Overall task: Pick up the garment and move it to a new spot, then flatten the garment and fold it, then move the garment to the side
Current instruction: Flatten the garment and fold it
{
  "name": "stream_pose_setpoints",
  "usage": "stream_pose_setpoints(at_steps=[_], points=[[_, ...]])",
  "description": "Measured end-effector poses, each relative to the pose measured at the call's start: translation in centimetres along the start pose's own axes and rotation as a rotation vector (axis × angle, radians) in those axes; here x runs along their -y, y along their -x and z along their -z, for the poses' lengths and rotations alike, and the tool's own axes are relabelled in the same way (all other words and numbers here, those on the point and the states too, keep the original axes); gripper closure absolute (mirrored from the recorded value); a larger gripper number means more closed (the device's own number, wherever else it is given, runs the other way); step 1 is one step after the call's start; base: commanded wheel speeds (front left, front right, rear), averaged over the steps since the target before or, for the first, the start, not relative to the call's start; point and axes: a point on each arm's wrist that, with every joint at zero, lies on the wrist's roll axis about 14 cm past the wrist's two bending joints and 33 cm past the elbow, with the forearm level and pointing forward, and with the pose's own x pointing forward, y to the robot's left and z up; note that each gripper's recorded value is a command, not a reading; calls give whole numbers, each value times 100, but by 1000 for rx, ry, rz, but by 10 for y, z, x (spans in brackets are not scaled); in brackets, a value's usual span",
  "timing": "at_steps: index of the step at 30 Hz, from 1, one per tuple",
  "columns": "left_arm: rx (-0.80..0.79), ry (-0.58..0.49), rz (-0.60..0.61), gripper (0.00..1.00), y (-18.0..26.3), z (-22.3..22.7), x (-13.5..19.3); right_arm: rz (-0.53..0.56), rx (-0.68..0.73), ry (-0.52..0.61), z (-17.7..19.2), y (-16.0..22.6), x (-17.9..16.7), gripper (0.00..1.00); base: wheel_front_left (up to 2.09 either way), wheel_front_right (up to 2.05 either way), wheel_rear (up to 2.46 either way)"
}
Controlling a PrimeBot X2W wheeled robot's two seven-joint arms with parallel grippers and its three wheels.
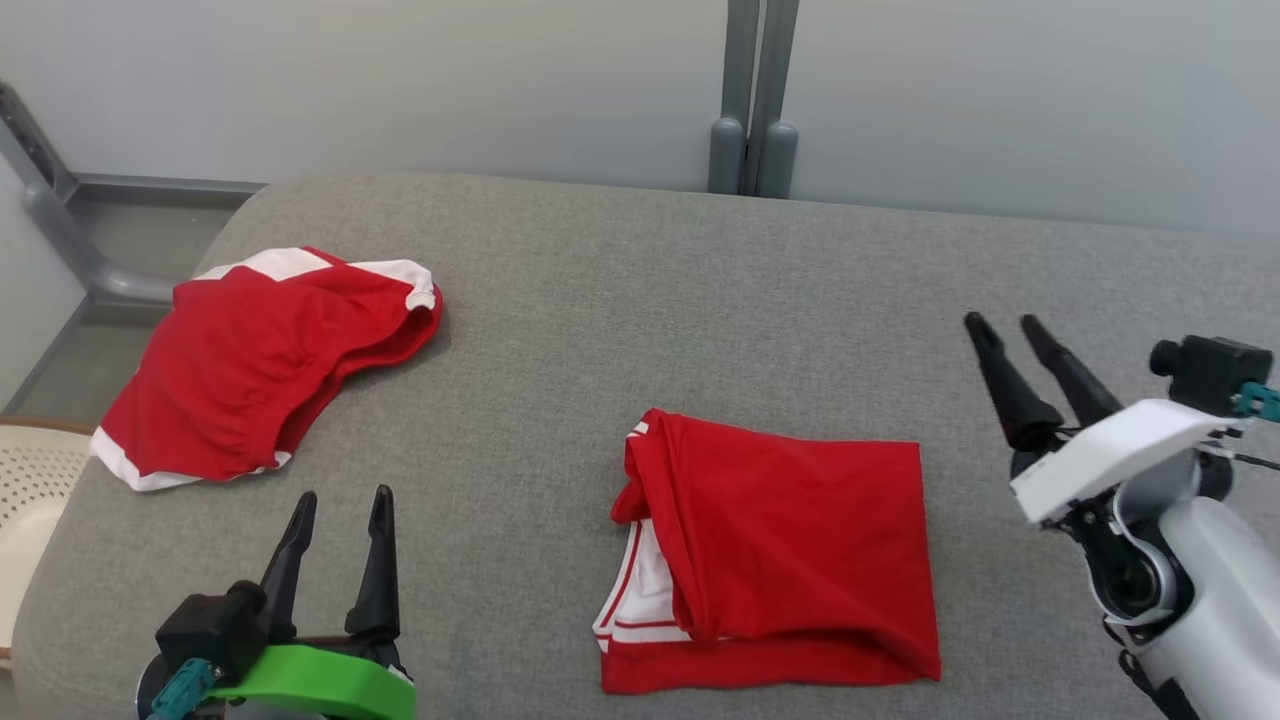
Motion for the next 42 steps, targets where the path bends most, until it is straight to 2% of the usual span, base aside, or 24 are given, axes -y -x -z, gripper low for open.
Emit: stream_pose_setpoints(at_steps=[4, 8, 15, 20, 28, 42], points=[[36, -2, 18, 0, -4, -10, 7, 52, 116, 88, -27, 22, 21, 0, 0, 0, 0], [65, -8, 37, 0, -8, -18, 15, 93, 180, 160, -40, 44, 32, 0, 0, 0, 0], [90, -19, 82, 0, -17, -24, 31, 203, 198, 273, -37, 81, 54, 0, 0, 0, 0], [96, -31, 100, 0, -23, -25, 37, 253, 230, 326, -40, 99, 55, 0, 0, 0, 0], [62, -37, 123, 0, -25, -13, 45, 304, 206, 338, -25, 116, 59, 0, 0, 0, 0], [45, -72, 134, 0, -25, -7, 47, 294, 182, 340, -16, 114, 56, 0, 0, 0, 0]])
